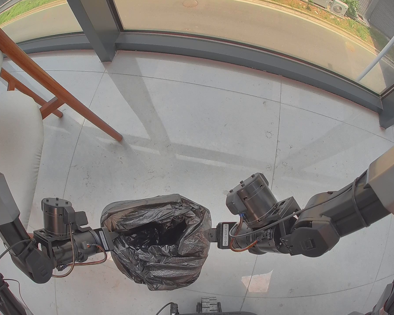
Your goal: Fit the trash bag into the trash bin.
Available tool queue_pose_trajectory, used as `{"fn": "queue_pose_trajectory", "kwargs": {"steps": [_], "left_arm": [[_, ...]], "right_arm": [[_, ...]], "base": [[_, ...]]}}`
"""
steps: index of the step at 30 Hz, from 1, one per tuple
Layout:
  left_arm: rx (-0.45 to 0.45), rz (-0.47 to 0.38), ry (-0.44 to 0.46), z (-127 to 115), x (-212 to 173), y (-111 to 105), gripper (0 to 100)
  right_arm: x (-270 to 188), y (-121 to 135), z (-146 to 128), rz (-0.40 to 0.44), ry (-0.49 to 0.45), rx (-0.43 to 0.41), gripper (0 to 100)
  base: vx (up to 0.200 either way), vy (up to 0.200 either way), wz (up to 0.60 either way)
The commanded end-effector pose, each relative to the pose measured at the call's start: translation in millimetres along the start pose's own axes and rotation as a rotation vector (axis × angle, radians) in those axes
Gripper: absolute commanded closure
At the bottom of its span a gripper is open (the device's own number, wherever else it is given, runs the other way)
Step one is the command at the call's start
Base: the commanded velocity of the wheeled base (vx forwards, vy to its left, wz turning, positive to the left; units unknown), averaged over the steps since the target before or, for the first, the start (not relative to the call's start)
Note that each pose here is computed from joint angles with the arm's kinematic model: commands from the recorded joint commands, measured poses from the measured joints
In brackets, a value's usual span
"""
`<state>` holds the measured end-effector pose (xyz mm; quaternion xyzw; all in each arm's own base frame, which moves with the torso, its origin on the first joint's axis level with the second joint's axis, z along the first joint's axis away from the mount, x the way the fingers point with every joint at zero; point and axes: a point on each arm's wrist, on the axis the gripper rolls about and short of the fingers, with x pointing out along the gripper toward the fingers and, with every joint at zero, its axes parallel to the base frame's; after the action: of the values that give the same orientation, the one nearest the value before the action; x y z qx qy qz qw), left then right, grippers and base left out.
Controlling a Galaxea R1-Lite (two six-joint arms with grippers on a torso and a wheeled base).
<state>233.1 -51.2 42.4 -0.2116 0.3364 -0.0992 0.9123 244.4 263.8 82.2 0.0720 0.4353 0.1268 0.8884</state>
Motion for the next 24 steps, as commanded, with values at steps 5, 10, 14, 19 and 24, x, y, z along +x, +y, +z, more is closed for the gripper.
{"fn": "queue_pose_trajectory", "kwargs": {"steps": [5, 10, 14, 19, 24], "left_arm": [[-0.007, 0.009, -0.004, 0.9, -1.2, 2.6, 0], [-0.002, 0.013, 0.004, -1.0, -2.3, 3.3, 0], [0.011, 0.016, 0.004, -1.3, -2.8, 4.1, 0], [0.048, 0.051, 0.005, -2.0, -11.9, 16.1, 0], [0.055, 0.029, 0.021, -3.4, -10.4, 11.4, 0]], "right_arm": [[0.4, 0.5, 0.4, 0.001, -0.002, 0.001, 0], [0.9, 0.5, 0.2, 0.0, 0.0, 0.001, 0], [0.9, 0.5, 0.2, 0.0, 0.0, 0.001, 0], [1.2, -0.4, 0.8, -0.002, -0.001, 0.003, 0], [2.8, -1.1, 1.0, -0.005, 0.0, 0.003, 0]], "base": [[0.0, 0.0, 0.0], [0.0, 0.0, 0.0], [0.0, 0.0, 0.0], [0.0, 0.0, 0.0], [0.0, 0.0, 0.0]]}}
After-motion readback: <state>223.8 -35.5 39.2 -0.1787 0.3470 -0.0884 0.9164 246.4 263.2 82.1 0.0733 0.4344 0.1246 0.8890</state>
